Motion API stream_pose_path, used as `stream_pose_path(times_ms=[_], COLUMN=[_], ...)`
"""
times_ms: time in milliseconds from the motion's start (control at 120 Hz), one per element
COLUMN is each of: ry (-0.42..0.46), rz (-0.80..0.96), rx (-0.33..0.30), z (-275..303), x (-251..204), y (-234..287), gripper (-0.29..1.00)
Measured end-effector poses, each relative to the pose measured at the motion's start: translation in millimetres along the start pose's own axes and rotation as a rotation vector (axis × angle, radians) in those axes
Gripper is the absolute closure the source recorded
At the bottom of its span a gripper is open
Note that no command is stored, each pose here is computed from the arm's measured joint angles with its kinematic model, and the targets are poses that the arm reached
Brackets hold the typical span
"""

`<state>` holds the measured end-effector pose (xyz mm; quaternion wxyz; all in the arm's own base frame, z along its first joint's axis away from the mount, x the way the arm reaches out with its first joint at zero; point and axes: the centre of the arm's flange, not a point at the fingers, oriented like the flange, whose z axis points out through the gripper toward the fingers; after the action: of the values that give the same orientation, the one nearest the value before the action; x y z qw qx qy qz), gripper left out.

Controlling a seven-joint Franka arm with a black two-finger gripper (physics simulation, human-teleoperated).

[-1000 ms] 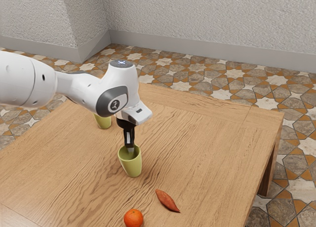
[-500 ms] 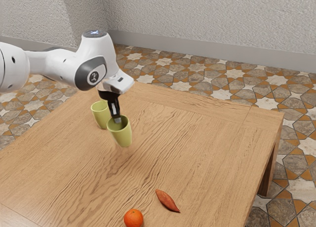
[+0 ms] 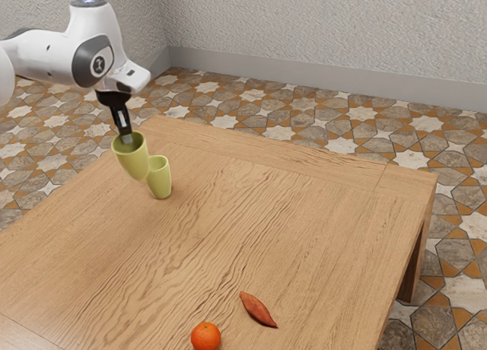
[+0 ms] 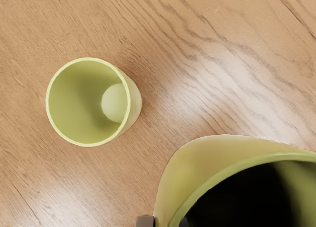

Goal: Place the right cup onto the left cup

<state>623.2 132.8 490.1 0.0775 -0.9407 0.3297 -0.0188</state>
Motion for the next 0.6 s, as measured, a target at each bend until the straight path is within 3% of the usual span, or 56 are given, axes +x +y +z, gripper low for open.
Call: stream_pose_path(times_ms=[400,600], ry=[-0.031,-0.024], rz=[0.063,0.126], rx=[0.019,0.037], z=[10.1,28.2], x=[8.9,36.7], y=[-52.9,-69.5], gripper=[0.79,0.79])
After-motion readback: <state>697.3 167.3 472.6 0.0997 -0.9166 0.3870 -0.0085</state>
